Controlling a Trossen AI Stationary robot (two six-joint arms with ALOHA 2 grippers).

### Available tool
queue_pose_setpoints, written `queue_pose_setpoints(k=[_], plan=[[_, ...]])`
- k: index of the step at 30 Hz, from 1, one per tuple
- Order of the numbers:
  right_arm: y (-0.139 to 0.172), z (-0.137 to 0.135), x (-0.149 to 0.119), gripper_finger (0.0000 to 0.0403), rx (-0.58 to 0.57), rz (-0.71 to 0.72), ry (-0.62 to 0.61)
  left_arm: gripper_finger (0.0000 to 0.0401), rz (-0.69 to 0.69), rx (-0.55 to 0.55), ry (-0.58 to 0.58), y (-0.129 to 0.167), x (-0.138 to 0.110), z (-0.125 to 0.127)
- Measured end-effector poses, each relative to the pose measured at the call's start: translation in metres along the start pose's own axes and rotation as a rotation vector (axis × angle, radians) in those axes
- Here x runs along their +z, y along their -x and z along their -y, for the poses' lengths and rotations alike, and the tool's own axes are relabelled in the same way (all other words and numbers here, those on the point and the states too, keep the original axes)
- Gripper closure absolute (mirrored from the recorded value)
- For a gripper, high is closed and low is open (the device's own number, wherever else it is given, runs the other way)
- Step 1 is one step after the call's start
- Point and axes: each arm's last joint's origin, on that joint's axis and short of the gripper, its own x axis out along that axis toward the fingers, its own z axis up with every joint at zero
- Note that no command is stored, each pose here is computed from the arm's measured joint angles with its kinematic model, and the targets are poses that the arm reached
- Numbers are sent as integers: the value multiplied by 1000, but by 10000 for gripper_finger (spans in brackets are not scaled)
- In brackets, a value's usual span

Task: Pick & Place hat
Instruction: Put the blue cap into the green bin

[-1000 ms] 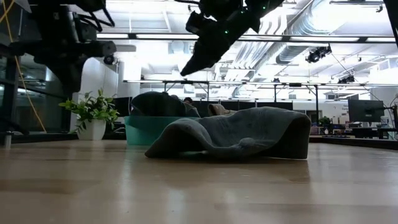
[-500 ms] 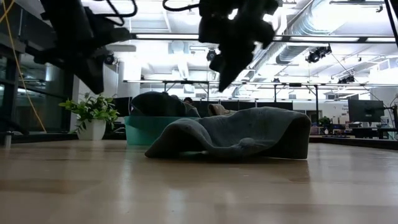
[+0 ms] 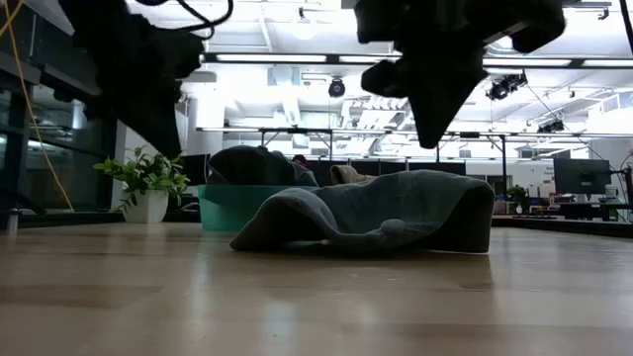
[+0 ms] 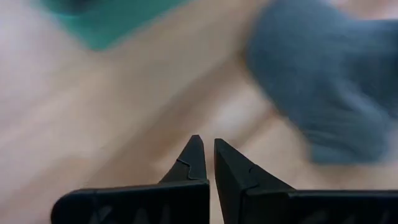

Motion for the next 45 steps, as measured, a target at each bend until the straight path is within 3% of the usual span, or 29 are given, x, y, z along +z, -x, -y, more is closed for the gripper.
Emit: queue_pose_setpoints(k=[2,10,14,19,30,35,39,45], plan=[[0,-9,1,403,-15,-2,-23,401,1,-138,12,-6,-6,-2],[2,-40,1,403,-149,-21,-74,401,-45,-511,92,-23,-30,-17],[3,-58,-3,403,-182,-63,-63,401,-32,-623,113,-24,-31,-16],[4,-73,-6,403,-180,-75,-107,401,-9,-659,198,-27,-27,-12],[5,-95,-7,403,-175,-50,-148,400,-59,-584,673,-60,-20,-13],[5,-98,-7,403,-166,-46,-141,393,-145,-572,703,-67,-23,-7],[5,-98,-7,403,-159,-48,-144,351,-167,-624,702,-60,-17,10],[5,-99,-8,385,-135,-54,-173,245,-181,-650,728,-55,0,40]])
